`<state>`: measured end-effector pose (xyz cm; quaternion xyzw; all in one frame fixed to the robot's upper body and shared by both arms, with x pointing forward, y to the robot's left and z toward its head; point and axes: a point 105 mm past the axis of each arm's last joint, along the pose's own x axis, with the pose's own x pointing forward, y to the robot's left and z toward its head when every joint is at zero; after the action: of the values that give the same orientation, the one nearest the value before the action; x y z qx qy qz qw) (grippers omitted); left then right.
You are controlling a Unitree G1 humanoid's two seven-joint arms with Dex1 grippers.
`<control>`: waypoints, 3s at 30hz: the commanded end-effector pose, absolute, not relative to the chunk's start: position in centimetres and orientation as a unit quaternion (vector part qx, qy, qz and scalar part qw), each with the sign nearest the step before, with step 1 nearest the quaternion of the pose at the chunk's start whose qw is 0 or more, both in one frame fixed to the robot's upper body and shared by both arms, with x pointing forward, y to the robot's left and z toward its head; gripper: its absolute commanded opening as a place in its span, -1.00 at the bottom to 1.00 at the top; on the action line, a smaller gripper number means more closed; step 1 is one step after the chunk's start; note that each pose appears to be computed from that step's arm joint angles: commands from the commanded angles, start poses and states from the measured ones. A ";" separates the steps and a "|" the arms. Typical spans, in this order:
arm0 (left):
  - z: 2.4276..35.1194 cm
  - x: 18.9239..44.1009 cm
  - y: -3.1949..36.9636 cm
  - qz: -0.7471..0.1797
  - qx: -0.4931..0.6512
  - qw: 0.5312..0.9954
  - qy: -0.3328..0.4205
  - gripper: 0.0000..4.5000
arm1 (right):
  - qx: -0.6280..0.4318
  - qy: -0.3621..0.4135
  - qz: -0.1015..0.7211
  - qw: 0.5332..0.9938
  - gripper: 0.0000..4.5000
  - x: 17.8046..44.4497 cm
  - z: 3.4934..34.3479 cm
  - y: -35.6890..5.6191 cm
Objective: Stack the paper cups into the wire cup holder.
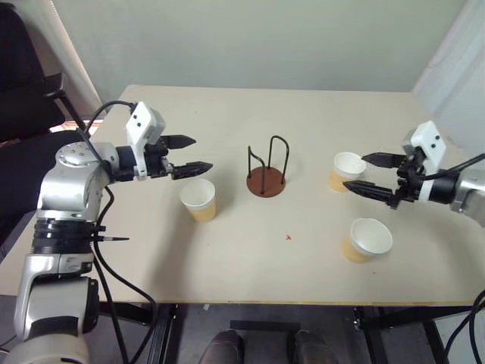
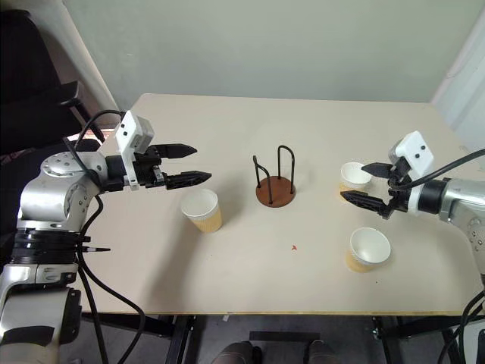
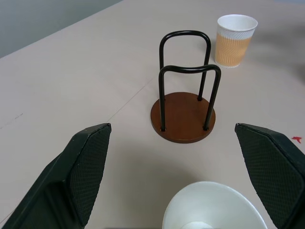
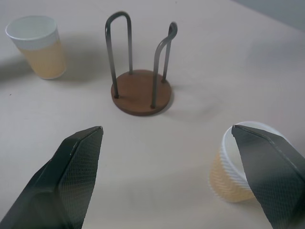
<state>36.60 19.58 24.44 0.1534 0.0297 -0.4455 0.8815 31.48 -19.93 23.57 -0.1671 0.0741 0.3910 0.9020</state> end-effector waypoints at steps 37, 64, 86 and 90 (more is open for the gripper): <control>21.0 38.9 7.8 -0.499 0.173 0.847 0.066 1.00 | -0.149 0.051 0.430 0.889 1.00 26.7 27.5 -18.8; 22.1 40.3 5.9 -0.443 0.165 0.881 0.017 -0.99 | -0.151 0.057 0.418 0.894 1.00 26.8 27.0 -19.1; 18.2 31.0 1.5 -0.709 0.194 0.675 0.059 -0.99 | -0.170 0.100 0.411 0.890 1.00 22.2 28.2 -19.9; 17.5 30.9 0.8 -0.710 0.203 0.671 0.060 -0.99 | -0.172 0.098 0.408 0.891 1.00 22.2 28.2 -19.8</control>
<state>31.27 1.21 16.90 0.1892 0.0825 -0.7061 0.6774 22.56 -19.77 26.99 -0.1545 0.1201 0.4169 0.8877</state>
